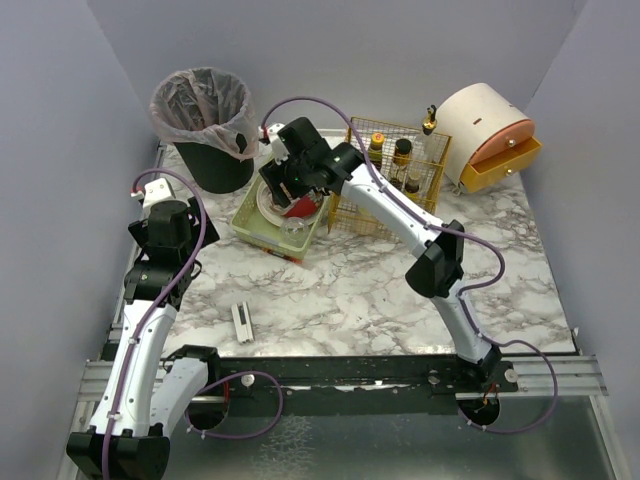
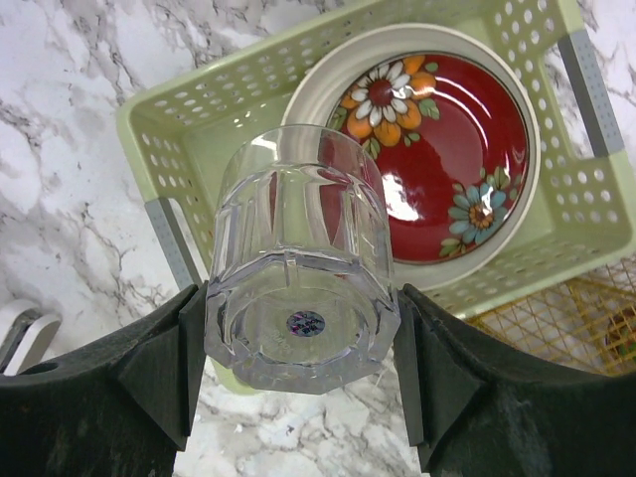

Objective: Clear the kitchen counter

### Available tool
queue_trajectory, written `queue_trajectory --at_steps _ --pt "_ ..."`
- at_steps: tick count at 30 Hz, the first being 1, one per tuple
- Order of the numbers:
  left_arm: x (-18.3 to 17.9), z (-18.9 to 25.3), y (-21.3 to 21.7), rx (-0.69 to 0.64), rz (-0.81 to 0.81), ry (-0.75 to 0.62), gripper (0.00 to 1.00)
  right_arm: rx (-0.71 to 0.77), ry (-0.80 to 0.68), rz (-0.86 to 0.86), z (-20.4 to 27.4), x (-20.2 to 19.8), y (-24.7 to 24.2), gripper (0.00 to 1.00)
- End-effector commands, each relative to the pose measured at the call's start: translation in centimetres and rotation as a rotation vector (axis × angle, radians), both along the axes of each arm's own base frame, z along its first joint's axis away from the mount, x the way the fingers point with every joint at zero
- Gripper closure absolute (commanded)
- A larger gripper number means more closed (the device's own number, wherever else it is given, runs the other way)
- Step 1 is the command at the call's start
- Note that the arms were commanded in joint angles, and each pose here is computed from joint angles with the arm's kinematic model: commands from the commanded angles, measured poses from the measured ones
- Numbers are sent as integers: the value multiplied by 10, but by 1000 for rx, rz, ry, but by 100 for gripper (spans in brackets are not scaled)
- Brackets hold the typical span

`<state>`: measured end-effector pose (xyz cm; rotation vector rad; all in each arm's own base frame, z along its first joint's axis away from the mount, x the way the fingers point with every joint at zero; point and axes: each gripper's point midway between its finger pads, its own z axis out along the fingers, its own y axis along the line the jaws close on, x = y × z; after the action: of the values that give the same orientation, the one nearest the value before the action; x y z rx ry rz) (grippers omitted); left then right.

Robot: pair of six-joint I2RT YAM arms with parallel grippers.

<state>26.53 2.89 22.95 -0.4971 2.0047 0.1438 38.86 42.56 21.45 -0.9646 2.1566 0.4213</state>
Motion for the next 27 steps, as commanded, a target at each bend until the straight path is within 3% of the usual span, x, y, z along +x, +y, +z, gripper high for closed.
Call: queue_trajectory --at_steps 1,27 --pt "-2 0 4 7 25 -12 1 16 -135 37 8 16 25 78" --pt "-3 2 4 5 23 -22 1 -166 -201 214 -76 9 64 71"
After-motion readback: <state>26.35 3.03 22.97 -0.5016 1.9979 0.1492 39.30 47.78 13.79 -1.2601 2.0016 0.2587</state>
